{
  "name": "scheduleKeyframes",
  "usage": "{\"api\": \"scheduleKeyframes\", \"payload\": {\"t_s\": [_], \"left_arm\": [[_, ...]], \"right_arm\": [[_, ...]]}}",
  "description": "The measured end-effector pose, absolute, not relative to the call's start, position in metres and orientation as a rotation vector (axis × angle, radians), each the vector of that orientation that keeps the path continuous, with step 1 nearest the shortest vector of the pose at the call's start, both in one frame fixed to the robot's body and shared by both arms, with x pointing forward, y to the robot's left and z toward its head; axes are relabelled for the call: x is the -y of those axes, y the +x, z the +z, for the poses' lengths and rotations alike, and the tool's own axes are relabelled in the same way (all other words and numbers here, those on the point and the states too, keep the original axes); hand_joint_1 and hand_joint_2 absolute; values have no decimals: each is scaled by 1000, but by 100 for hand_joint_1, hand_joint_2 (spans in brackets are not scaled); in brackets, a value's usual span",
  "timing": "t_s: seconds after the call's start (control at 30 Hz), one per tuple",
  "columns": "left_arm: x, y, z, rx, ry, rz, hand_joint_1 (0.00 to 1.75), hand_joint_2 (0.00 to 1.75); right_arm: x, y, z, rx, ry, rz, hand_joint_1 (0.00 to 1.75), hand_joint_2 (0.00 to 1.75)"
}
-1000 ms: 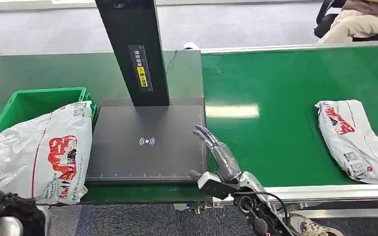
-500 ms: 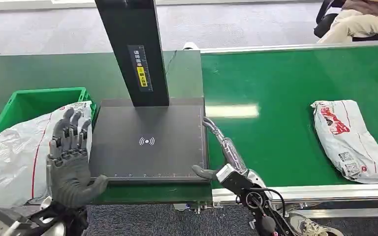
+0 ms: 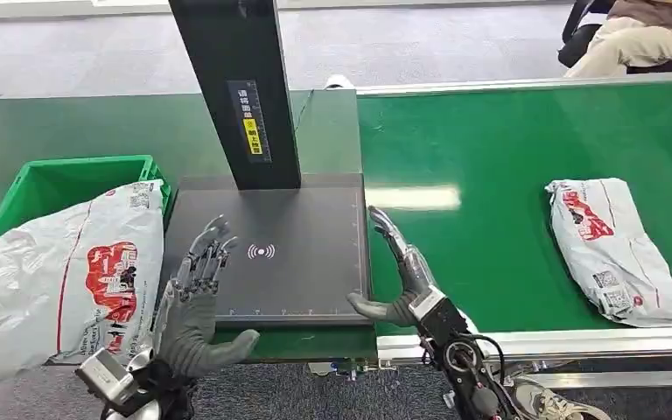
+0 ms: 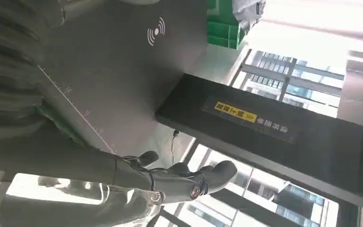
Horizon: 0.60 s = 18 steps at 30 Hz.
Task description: Moved the parcel from conveyor to table for the left to box.
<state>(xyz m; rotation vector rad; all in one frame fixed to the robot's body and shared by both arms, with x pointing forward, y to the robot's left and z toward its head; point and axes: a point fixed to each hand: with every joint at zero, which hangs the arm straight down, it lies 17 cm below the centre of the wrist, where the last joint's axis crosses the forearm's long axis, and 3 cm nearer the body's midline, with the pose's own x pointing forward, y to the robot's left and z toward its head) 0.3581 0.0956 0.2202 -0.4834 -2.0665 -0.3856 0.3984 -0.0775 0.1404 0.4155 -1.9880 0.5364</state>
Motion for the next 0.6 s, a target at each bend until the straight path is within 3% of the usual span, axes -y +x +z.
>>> {"api": "scheduleKeyframes", "payload": {"t_s": [0.6], "left_arm": [[-95,370,179,1942,-422,-405,0,175]], "right_arm": [[86,394,137,1992,413,497,0,175]]}}
